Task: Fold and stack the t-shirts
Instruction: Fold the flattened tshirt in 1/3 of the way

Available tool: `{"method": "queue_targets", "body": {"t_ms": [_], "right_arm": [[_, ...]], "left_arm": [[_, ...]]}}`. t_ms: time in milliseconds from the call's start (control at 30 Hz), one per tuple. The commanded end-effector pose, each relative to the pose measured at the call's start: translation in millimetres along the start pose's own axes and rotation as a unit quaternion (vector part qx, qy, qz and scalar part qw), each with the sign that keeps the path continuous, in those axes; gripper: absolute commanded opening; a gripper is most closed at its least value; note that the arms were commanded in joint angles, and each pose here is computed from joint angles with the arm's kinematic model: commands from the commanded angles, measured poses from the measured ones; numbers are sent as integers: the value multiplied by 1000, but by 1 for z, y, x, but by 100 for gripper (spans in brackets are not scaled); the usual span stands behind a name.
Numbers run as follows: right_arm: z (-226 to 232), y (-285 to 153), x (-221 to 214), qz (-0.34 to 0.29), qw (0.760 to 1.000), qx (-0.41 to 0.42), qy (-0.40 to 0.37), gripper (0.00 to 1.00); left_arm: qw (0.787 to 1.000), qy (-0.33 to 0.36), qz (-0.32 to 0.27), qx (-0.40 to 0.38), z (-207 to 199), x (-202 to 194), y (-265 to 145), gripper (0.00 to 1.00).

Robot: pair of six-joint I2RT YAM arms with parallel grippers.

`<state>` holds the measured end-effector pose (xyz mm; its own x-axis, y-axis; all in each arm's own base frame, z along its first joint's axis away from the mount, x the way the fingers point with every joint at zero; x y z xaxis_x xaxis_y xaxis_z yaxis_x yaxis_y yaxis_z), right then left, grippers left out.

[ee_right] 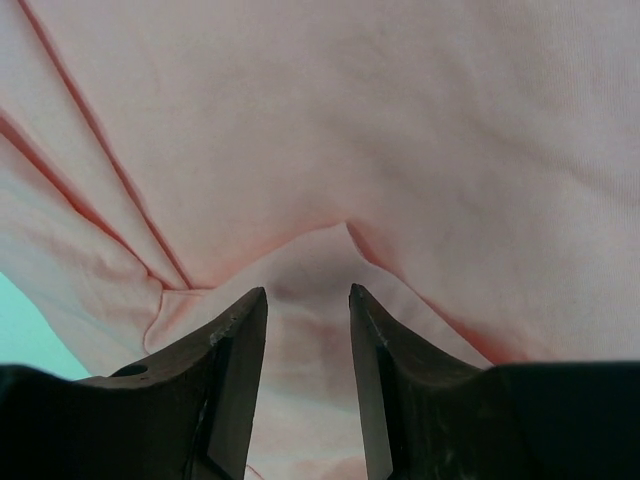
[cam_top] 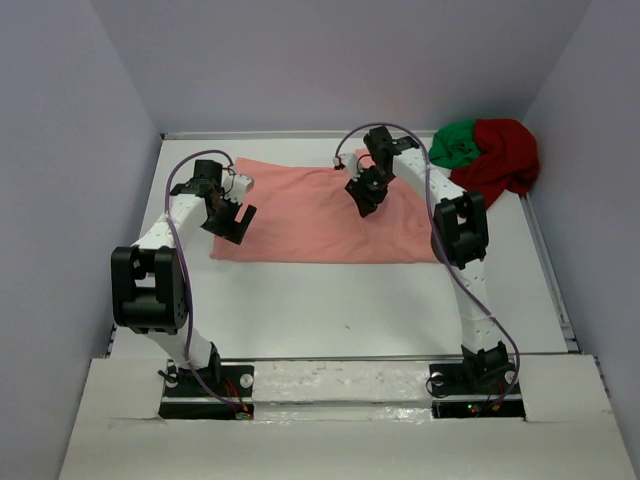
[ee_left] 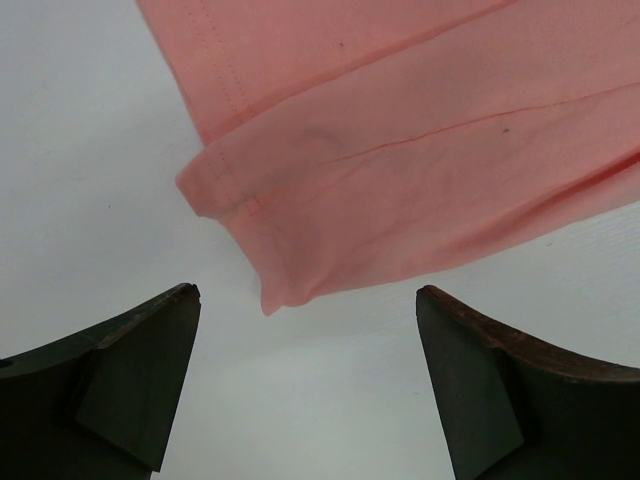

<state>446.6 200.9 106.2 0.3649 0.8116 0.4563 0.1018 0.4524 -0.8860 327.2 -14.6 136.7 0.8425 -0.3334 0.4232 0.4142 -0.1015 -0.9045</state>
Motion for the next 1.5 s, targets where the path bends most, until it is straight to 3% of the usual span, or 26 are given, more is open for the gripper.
{"method": "queue_targets", "body": {"t_ms": [0, 300, 400, 433, 633, 733, 1267, 1300, 1333, 1467], "right_arm": [[4, -3, 14, -13, 1000, 2, -9, 45], [7, 12, 14, -3, 1000, 4, -18, 46], [6, 13, 14, -2, 1000, 1, -19, 36], [5, 13, 15, -3, 1000, 0, -19, 29], [4, 13, 15, -2, 1000, -4, -23, 16], [3, 12, 15, -1, 1000, -7, -24, 0], [2, -14, 47, -52, 997, -32, -44, 0], [1, -15, 47, -53, 997, -33, -45, 5], [1, -15, 47, -51, 997, -34, -45, 29], [1, -12, 41, -38, 998, -35, -47, 34]], "left_arm": [[1000, 3, -15, -4, -4, 0, -10, 99], [1000, 4, -11, -6, -6, -3, -10, 99], [1000, 4, -10, -6, -5, -4, -9, 99], [1000, 5, -11, -6, -6, -3, -10, 99], [1000, 4, -8, -7, -6, -4, -9, 99], [1000, 2, -9, -10, -7, -4, -9, 99], [1000, 2, -15, -12, -8, -2, -14, 99], [1000, 2, -14, -12, -8, -2, -14, 99], [1000, 1, -14, -12, -7, -3, -14, 99], [1000, 1, -12, -14, -8, -3, -12, 99]]}}
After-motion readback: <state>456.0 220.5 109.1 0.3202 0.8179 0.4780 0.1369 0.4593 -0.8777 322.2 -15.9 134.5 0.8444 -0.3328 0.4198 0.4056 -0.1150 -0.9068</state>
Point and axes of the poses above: each gripper's point midway between its finger pads, its own y axis out along the fingers, its own z axis along the line the jaws close on, x = y × z, the point moved 6 cm from there along -y, back along the fingers, and after that the axes turned 6 degrees about -y, right-handed, at the moved point
